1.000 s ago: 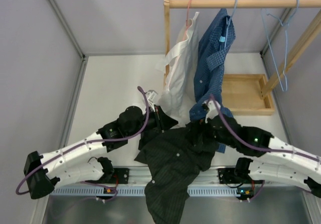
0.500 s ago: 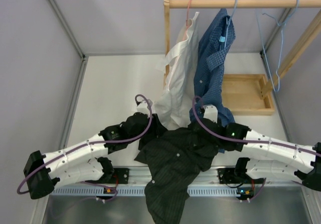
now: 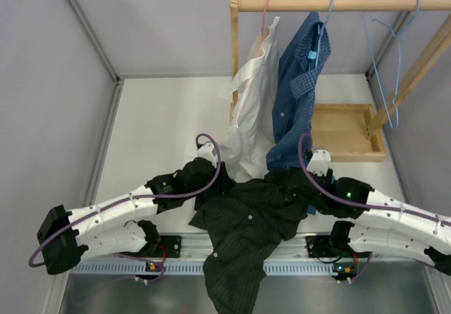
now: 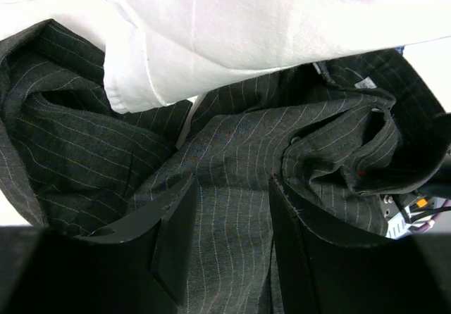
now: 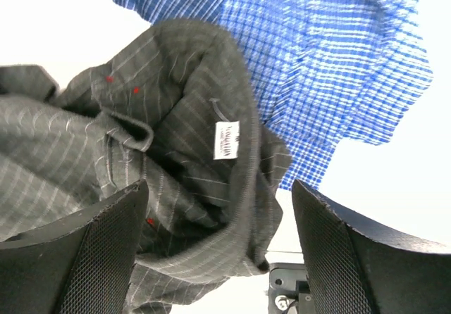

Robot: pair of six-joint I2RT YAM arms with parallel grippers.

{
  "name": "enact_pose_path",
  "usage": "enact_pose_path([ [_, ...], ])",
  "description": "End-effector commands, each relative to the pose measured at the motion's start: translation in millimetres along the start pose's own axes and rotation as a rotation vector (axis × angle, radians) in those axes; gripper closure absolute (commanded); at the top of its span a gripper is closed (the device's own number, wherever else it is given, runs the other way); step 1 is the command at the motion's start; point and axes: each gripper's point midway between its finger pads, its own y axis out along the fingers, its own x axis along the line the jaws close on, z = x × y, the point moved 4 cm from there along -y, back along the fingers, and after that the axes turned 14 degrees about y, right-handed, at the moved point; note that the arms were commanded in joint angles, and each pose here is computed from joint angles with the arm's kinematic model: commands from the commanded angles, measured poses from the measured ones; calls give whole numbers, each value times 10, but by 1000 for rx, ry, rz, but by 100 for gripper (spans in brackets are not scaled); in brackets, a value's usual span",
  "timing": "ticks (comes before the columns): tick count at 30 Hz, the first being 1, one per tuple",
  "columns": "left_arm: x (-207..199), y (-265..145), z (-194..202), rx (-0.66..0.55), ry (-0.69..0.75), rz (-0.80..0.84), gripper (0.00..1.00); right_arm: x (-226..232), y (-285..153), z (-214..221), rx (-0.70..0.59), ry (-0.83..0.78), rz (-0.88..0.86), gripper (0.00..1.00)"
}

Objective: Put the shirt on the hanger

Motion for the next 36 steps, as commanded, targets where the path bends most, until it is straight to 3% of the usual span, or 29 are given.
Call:
enact_pose_path([
  [1, -80, -5, -89, -13, 19, 28, 51, -170, -140, -193, -100, 85, 20, 21],
  [6, -96, 4, -107, -10, 25, 32, 51, -169, -169, -77, -18, 101, -13, 28],
  [12, -103, 10, -94, -4, 23, 36, 51, -37, -6, 167, 74, 93, -52, 28],
  [16, -68, 6, -53, -3, 15, 26, 51, 11, 200, 323, 94, 73, -37, 33],
  [18, -27, 14, -3, 2, -1, 13, 50, 35, 250, 316, 78, 66, -23, 43],
  [19, -21, 15, 16, 3, -6, 12, 50, 69, 272, 297, 64, 62, -24, 81],
  [20, 16, 30, 91, 18, -14, 5, 50, 88, 266, 240, 37, 56, -28, 100],
  [24, 114, 90, 325, 57, -51, -8, 50, 189, 133, -179, -152, 30, -79, 100],
  [29, 138, 247, 711, 133, -163, 31, 49, 749, -403, -831, -371, -182, -437, 100],
  [32, 118, 287, 942, 154, -157, 16, 51, 1090, -796, -965, -395, -329, -695, 100],
  [36, -317, 298, 1074, 113, -117, 178, 52, 1447, -1312, -1032, -392, -492, -992, 100],
])
